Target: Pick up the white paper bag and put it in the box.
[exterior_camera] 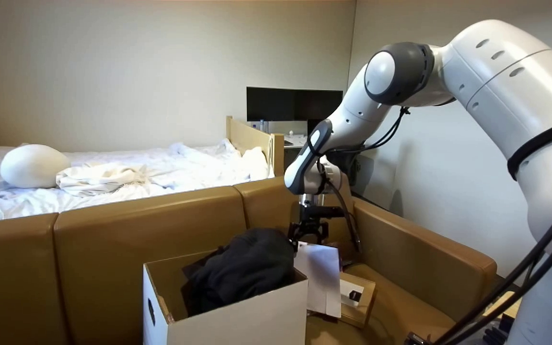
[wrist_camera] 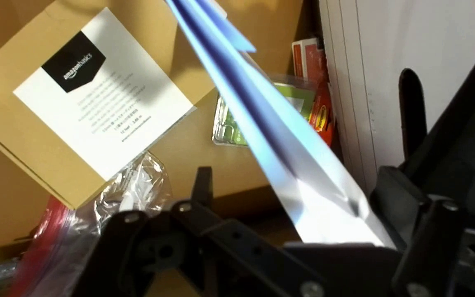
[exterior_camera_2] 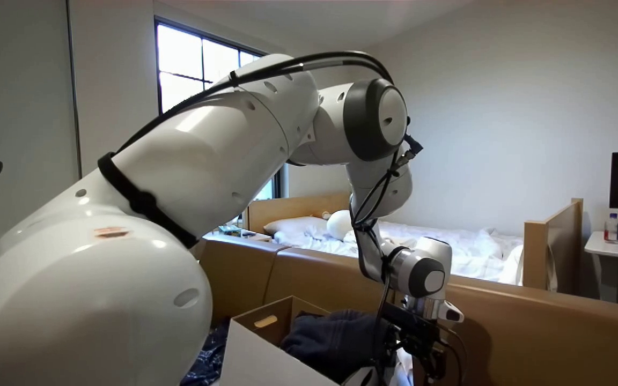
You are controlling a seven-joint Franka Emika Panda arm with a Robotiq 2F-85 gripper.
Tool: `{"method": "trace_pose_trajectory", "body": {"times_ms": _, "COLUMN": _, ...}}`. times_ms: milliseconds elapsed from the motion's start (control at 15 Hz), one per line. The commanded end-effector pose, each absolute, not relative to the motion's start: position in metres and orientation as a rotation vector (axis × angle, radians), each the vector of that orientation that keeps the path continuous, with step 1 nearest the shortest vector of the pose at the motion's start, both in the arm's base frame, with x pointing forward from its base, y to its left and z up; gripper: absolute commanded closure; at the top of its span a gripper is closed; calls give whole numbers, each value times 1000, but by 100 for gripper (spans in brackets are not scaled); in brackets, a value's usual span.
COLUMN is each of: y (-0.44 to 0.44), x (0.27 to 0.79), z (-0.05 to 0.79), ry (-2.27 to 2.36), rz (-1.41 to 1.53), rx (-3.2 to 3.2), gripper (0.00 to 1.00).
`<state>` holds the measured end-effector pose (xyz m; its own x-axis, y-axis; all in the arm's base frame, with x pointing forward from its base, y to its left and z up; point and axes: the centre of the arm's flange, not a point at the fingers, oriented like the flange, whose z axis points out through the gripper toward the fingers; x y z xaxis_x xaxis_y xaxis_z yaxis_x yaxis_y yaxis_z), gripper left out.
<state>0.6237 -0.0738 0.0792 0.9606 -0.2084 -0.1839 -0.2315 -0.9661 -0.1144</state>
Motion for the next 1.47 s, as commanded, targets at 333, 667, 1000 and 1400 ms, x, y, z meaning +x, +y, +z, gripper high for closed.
{"method": "trace_pose_trajectory", "body": {"times_ms": 333, "y": -22, "x": 626, "z": 64, "ry": -34, "rz": 430, "rx": -2851, "gripper": 0}}
{"method": "trace_pose_trajectory", "body": {"times_ms": 667, "y": -34, "x": 644, "z": 72, "ry": 45, "rz": 309, "rx": -2956, "gripper": 33}}
{"method": "trace_pose_trajectory", "body": {"times_ms": 1000, "y": -57, "x": 648, "z": 72, "ry": 28, "rz": 391, "rx": -2920, "gripper": 68}}
{"method": "trace_pose_trajectory", "body": {"times_ms": 1400, "y": -40, "x": 636, "z": 58, "ry": -273, "rz": 590, "rx": -2719, "gripper": 93}}
